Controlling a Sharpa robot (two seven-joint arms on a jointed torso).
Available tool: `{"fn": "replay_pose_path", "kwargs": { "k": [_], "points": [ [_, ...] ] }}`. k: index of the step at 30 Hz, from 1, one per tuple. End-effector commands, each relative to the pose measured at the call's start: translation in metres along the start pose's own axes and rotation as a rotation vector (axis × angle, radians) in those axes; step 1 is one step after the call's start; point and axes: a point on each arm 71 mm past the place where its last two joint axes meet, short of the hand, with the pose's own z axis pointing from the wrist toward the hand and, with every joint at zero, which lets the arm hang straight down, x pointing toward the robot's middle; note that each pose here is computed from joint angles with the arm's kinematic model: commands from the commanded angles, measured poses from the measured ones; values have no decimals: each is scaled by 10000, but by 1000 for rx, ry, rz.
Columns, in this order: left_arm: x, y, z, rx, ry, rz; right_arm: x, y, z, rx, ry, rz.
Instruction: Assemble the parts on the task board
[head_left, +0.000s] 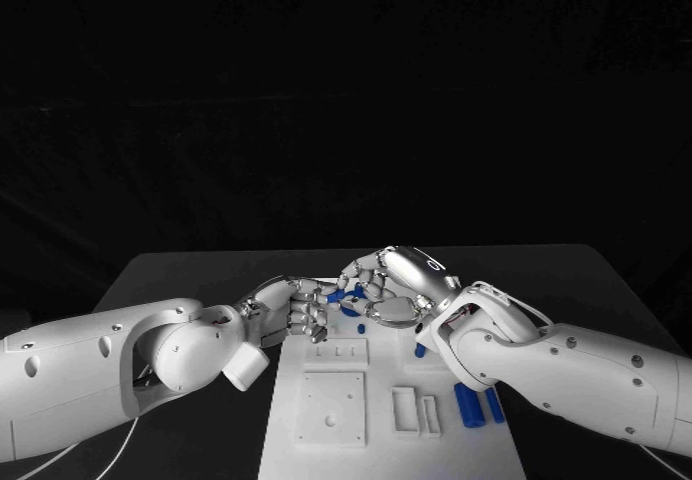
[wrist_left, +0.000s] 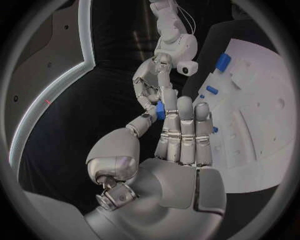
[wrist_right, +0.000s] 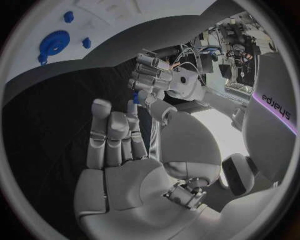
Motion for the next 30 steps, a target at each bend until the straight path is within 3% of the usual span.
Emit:
{"fn": "replay_pose_path", "kwargs": {
  "k": [1,19,30],
  "points": [
    [113,34,36,-30,56,9,17,80,38,-35,2,16],
    [126,54,36,-59,77,7,21,54,38,-25,6,14],
    [108,53,36,-56,56,7,39,39,27,-14,38,18]
  ]
}}
